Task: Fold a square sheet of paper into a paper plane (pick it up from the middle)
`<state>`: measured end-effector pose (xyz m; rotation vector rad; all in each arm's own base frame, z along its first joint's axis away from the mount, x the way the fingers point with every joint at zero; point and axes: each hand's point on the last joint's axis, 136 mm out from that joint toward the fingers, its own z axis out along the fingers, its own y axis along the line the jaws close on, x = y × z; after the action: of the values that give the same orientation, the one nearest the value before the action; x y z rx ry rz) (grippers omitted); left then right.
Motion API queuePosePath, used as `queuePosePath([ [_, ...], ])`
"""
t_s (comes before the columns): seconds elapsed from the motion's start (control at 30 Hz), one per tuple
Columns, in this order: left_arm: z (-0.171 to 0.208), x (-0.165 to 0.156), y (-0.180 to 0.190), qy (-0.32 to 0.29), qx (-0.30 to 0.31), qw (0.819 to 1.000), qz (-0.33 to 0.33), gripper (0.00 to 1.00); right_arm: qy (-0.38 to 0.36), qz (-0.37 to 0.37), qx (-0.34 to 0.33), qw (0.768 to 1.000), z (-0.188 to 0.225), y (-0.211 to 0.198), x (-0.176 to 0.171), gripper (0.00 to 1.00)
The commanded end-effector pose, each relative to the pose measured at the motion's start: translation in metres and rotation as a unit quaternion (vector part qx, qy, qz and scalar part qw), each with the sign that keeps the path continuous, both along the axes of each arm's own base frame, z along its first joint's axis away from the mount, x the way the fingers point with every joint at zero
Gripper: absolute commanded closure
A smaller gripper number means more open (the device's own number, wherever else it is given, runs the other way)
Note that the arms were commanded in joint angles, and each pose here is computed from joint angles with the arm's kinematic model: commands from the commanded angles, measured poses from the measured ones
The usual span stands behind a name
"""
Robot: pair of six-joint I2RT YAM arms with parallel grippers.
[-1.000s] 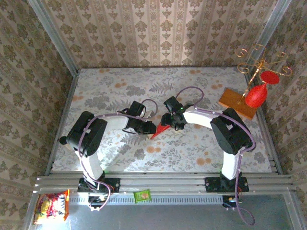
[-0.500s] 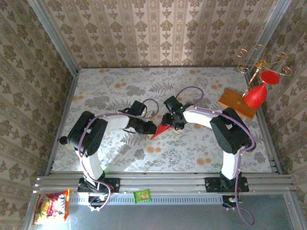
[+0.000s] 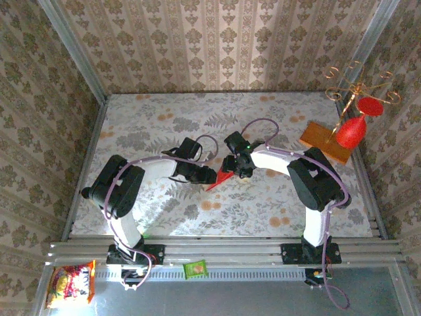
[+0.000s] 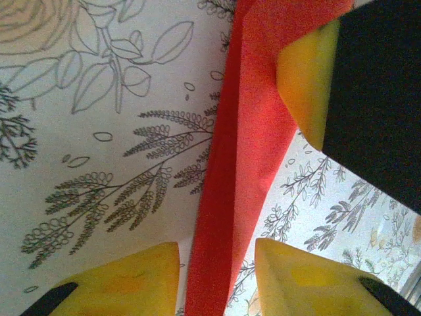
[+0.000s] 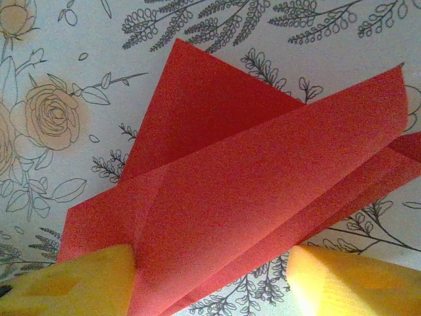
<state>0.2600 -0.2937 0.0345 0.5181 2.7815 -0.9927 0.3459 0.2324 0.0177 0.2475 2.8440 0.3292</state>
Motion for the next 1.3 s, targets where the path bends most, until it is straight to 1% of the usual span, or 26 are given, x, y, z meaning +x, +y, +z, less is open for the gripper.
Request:
queuePosePath([
  [0.0, 0.002, -0.008, 0.001, 0.001, 0.007, 1.0, -0.015, 0.63, 0.062, -0.004, -0.024, 0.998, -0.052, -0.009, -0.021, 0.33],
  [0.23, -0.01, -0.011, 0.004, 0.014, 0.023, 0.999, -0.019, 0.65, 0.067, -0.009, -0.027, 0.997, -0.054, -0.012, -0.022, 0.34],
  [0.37, -0.018, -0.011, 0.007, 0.02, 0.041, 0.999, -0.02, 0.7, 0.072, -0.011, -0.03, 0.997, -0.057, -0.013, -0.024, 0.34],
  [0.77, -0.023, -0.007, 0.008, 0.016, 0.048, 0.999, -0.015, 0.78, 0.076, -0.013, -0.032, 0.997, -0.061, -0.015, -0.026, 0.38],
  [0.93, -0.028, -0.008, 0.009, 0.019, 0.053, 0.998, -0.015, 0.81, 0.077, -0.014, -0.013, 0.997, -0.058, -0.01, -0.025, 0.37],
  [1.1, -0.03, -0.008, 0.01, 0.021, 0.056, 0.998, -0.016, 0.83, 0.056, -0.017, 0.014, 0.998, -0.037, -0.003, -0.017, 0.37],
  [1.27, -0.031, -0.009, 0.01, 0.022, 0.057, 0.998, -0.017, 0.83, 0.006, -0.027, 0.042, 0.999, 0.009, -0.008, -0.012, 0.34],
])
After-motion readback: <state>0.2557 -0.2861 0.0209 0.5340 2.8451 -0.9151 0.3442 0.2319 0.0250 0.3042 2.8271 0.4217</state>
